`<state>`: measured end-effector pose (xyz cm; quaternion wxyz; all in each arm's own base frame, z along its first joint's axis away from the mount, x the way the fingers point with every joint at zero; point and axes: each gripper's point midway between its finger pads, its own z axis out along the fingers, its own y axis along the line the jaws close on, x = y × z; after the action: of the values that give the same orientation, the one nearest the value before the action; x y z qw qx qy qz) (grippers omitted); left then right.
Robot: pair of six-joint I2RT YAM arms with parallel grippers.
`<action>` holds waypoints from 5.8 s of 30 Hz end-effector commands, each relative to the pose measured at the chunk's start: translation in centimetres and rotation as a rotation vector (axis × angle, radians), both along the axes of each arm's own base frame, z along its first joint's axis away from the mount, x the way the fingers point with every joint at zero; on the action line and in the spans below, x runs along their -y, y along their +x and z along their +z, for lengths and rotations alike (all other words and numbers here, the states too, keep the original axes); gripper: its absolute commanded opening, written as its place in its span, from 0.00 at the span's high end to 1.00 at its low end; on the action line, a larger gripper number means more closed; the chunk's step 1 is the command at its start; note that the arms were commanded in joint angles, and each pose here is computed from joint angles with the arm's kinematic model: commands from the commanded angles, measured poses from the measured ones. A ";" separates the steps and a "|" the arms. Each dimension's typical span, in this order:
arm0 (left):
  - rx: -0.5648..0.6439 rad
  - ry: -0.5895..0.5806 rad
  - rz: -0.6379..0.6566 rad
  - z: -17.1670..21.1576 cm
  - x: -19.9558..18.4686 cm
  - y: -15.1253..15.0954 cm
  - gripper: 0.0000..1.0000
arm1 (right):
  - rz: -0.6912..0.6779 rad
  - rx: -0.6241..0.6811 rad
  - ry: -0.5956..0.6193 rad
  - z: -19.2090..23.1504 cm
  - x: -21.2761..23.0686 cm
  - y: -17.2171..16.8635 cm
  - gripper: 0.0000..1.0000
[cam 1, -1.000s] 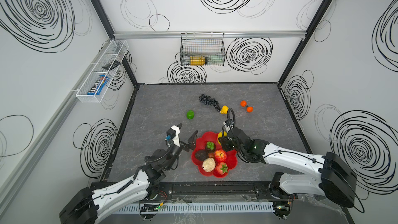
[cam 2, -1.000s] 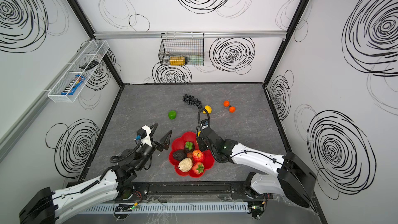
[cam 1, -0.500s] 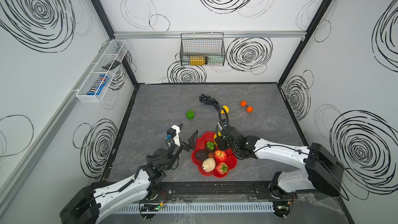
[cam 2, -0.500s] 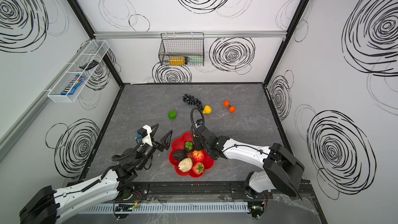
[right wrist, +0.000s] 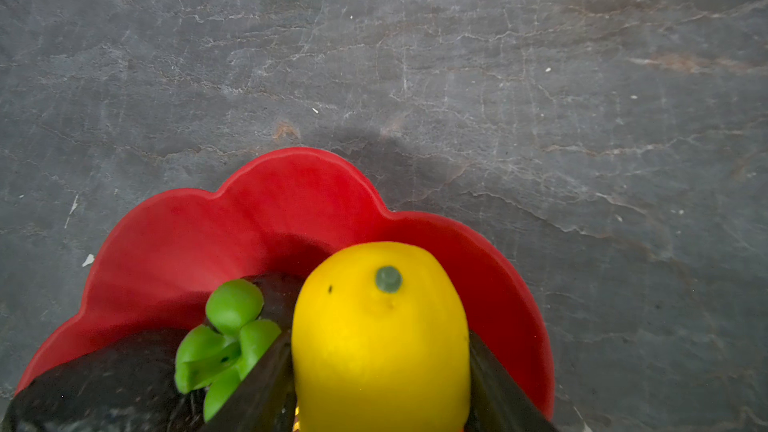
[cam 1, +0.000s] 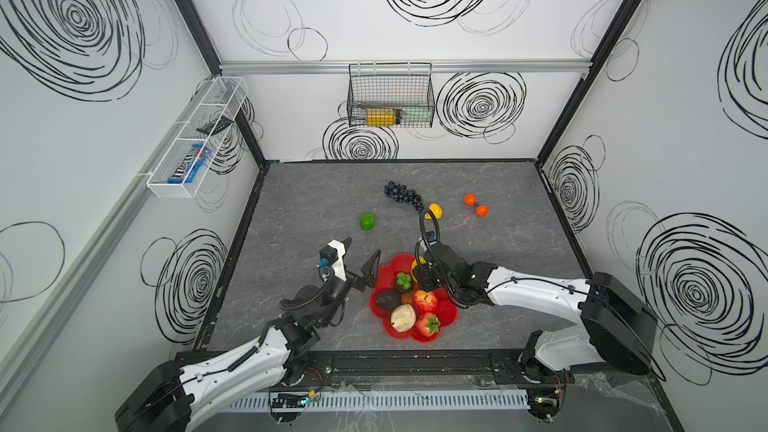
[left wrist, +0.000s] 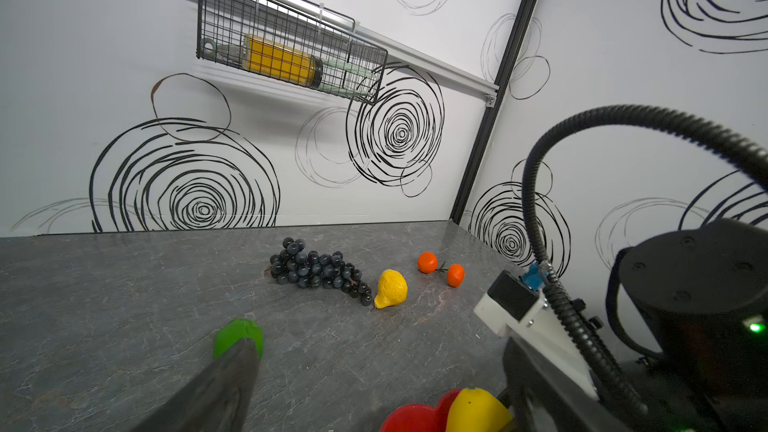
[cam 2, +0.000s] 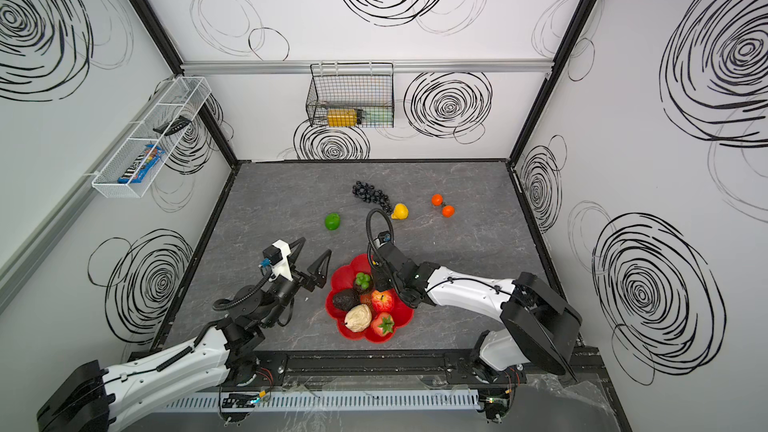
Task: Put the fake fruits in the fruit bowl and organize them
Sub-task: 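Lower the lemon with the right gripper into the far side of the bowl, then open the right gripper and withdraw while the left gripper reaches toward the lime, then lower the left gripper onto the green lime and close on it, then lift the lime with the left gripper and carry it over the bowl, then close the right gripper on the lime held by the left gripper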
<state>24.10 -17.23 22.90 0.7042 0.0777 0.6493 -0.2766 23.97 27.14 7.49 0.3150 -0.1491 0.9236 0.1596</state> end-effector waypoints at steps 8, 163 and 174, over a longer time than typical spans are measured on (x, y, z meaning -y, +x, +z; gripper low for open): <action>0.014 -0.033 0.005 0.5 -0.4 0.0 0.04 | -0.018 0.019 0.013 0.9 -0.3 0.4 0.32; 0.116 0.200 -0.566 0.6 15.1 -5.8 0.55 | 0.149 0.114 0.660 17.6 -0.8 -6.9 0.22; 0.115 0.231 -0.577 0.1 15.7 -6.0 0.54 | 0.171 0.096 0.634 16.5 -1.4 -7.3 0.40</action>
<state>18.25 -32.33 20.68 0.5951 0.3535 0.6171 -0.3742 16.89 27.93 22.79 0.3666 -0.1203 0.8093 0.4429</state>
